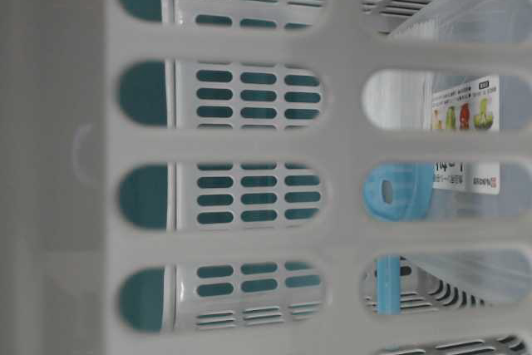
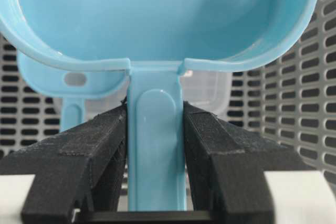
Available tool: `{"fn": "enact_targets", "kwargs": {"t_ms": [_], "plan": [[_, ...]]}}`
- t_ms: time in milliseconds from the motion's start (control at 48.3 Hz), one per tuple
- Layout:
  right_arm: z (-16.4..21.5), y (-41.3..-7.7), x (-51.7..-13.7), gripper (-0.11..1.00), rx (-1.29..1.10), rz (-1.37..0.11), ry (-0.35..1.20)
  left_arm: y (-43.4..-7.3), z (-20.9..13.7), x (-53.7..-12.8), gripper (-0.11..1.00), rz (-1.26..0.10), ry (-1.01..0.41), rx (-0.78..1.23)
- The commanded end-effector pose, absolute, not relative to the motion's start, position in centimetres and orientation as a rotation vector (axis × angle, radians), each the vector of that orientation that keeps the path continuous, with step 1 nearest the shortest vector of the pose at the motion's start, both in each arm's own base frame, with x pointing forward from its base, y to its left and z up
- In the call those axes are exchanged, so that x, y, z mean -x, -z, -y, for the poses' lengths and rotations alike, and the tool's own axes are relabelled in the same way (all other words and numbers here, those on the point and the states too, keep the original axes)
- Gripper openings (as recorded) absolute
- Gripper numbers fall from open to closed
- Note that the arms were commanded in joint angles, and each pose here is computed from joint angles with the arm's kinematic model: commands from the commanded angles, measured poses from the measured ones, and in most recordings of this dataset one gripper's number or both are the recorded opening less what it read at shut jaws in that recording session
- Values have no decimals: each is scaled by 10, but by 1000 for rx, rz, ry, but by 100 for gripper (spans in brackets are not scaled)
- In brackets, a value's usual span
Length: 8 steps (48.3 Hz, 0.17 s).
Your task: Pick up the dustpan from the shopping basket with the left arm.
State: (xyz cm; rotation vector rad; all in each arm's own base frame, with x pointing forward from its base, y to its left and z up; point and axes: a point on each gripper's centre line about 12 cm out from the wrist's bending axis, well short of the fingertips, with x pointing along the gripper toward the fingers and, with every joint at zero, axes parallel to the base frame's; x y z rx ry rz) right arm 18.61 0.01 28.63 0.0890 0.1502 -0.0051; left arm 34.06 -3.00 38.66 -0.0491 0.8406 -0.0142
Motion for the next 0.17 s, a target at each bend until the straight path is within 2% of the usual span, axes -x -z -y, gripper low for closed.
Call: {"fn": "enact_targets", "kwargs": {"t_ms": [0, 145], "plan": [[-1, -291, -187, 79, -97, -135, 2, -393, 31, -340, 30, -814, 18, 46], [-1, -288, -187, 79, -97, -138, 2, -391, 30, -339, 30, -820, 16, 46]]}}
